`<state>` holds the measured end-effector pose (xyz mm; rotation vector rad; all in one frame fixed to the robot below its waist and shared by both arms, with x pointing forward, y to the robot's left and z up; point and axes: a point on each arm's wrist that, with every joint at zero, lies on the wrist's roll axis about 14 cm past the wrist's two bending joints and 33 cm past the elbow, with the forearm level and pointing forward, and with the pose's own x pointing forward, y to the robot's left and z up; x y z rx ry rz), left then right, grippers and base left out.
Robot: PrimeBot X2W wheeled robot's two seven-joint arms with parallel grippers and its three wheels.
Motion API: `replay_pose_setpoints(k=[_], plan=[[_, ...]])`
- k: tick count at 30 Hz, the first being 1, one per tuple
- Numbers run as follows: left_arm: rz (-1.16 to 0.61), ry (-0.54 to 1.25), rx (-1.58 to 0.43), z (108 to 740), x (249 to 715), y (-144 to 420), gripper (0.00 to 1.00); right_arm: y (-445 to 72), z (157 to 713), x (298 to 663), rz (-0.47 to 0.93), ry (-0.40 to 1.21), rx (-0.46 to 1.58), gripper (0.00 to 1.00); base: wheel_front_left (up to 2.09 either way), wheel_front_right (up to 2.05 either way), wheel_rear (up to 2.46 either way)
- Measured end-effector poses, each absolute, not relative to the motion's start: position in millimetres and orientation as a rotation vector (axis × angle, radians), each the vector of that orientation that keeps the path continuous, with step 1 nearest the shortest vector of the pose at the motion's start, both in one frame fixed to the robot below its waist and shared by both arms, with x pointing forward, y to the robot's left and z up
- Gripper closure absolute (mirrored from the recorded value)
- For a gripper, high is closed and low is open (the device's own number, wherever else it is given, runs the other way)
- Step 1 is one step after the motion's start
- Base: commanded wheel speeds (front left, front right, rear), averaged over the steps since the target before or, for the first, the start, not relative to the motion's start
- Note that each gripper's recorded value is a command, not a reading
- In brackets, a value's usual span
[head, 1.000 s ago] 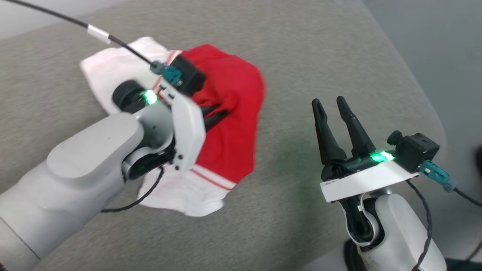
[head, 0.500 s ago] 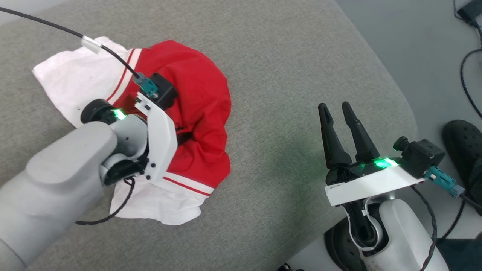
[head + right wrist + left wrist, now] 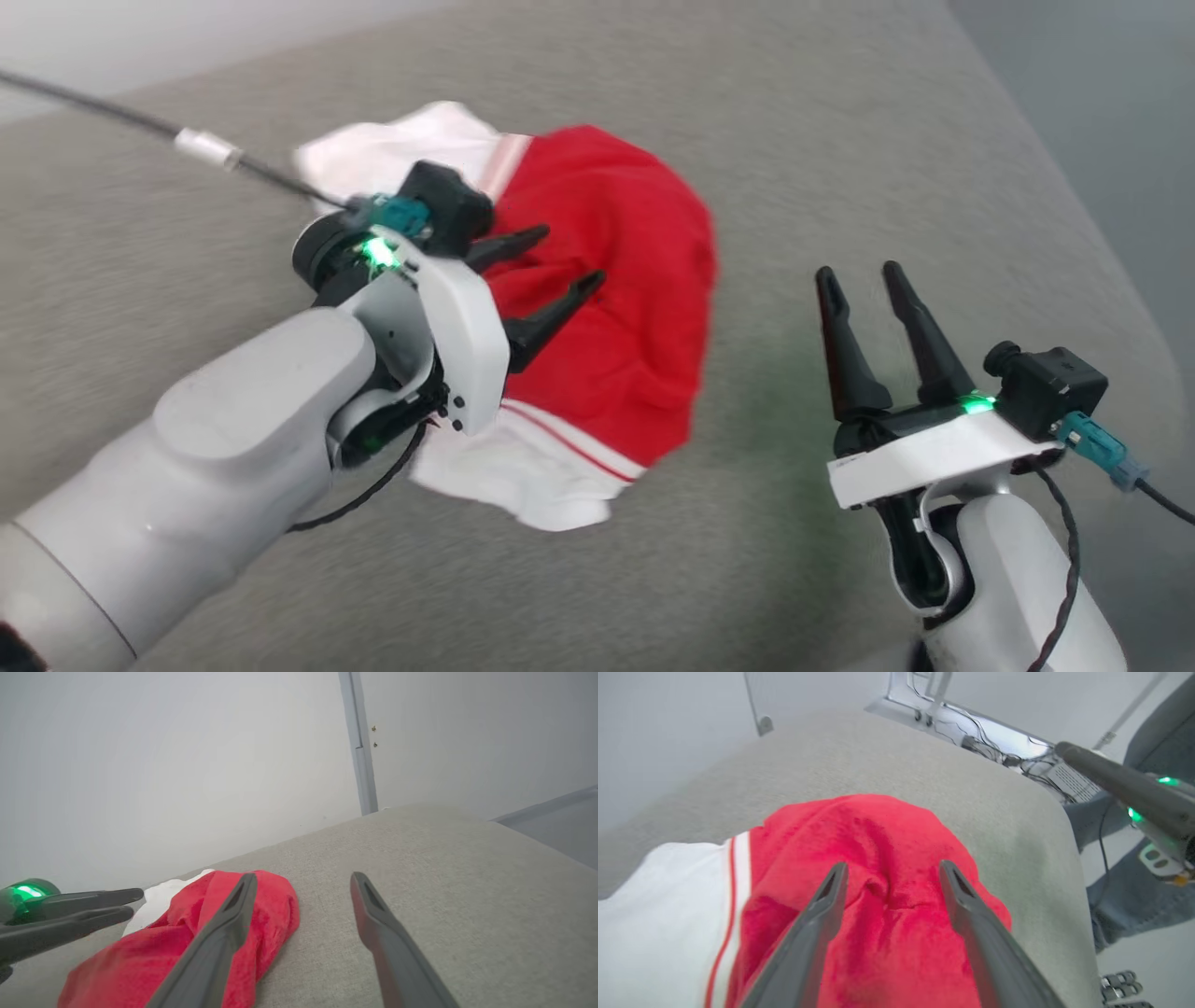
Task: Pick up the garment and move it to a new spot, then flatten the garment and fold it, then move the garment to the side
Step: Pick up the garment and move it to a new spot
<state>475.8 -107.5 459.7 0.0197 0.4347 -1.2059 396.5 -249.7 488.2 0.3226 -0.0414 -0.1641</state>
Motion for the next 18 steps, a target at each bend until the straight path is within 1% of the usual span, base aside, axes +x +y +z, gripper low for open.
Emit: replay_pose_setpoints(k=[5, 8, 11, 14, 17, 18], plan=[[-1.018, 0.316, -0.056, 468, 489, -52, 0.00, -227, 489, 414, -0.086, -0.039, 0.290, 0.00, 0.00, 0.00, 0.00], [-0.859, 0.325, -0.123, 455, 486, -7, 0.00, -216, 491, 421, -0.038, -0.039, 0.262, 0.00, 0.00, 0.00, 0.00], [-0.688, 0.345, -0.144, 443, 480, 40, 0.00, -209, 491, 423, -0.004, -0.032, 0.238, 0.00, 0.00, 0.00, 0.00], [-0.528, 0.280, -0.171, 455, 480, 83, 0.00, -202, 490, 426, 0.027, -0.027, 0.221, 0.00, 0.00, 0.00, 0.00], [-0.402, 0.258, -0.202, 452, 460, 123, 0.00, -197, 487, 427, 0.050, -0.018, 0.205, 0.00, 0.00, 0.00, 0.00], [-0.322, 0.231, -0.198, 453, 447, 148, 0.00, -191, 485, 426, 0.067, -0.011, 0.203, 0.00, 0.00, 0.00, 0.00]])
